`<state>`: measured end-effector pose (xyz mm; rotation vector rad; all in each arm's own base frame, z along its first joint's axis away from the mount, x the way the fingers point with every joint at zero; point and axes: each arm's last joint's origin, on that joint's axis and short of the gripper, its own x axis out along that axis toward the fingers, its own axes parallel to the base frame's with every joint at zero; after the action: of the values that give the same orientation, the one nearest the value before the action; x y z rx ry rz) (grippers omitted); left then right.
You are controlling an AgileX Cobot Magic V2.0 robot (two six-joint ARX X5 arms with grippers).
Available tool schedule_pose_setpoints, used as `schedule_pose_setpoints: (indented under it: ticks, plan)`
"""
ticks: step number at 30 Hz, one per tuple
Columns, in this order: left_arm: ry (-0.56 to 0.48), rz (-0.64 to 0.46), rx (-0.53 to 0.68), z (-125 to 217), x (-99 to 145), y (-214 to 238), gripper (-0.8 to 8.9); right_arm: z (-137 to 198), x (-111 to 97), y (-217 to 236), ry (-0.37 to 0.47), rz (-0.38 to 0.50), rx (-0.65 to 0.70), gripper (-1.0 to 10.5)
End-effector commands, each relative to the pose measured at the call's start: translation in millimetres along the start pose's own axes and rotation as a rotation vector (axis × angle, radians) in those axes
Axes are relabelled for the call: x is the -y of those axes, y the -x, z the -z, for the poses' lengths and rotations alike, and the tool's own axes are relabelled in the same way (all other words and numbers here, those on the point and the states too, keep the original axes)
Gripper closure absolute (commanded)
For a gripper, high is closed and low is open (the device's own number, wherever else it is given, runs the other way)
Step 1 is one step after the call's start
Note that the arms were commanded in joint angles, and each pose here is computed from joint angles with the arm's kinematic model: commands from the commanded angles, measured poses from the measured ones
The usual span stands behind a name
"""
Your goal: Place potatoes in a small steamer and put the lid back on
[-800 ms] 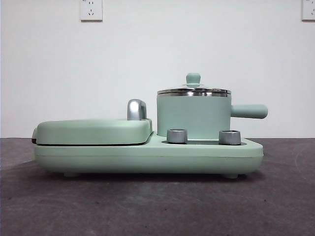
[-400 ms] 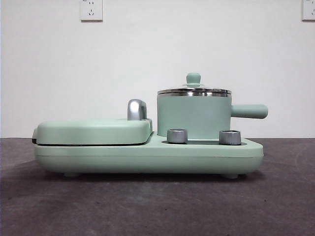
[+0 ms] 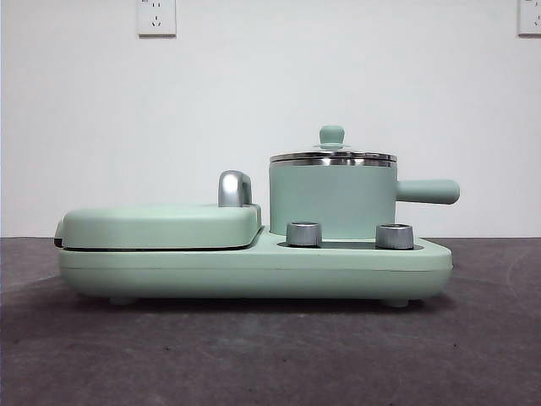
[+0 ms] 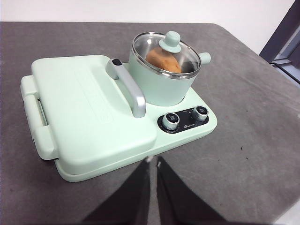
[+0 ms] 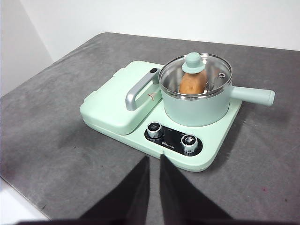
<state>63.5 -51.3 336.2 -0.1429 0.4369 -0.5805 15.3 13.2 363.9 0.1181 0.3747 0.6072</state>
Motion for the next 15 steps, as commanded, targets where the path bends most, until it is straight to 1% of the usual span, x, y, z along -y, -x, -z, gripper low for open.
schedule_pose_setpoints:
  ticks: [1, 11, 15]
  plan:
    - [0.005, 0.012, 0.010, -2.2, 1.4, 0.4, 8.08, -2.7, -0.4, -0.6, 0.010, -0.002, 0.008, 9.3]
    - [0.005, 0.014, 0.017, -2.7, 1.5, 0.8, 8.08, -2.7, -0.4, -0.6, 0.010, -0.002, 0.008, 9.3]
    - [0.028, -0.023, 0.047, 0.5, -4.4, -2.0, 8.07, -2.8, -0.4, -0.5, 0.010, -0.002, 0.009, 9.3]
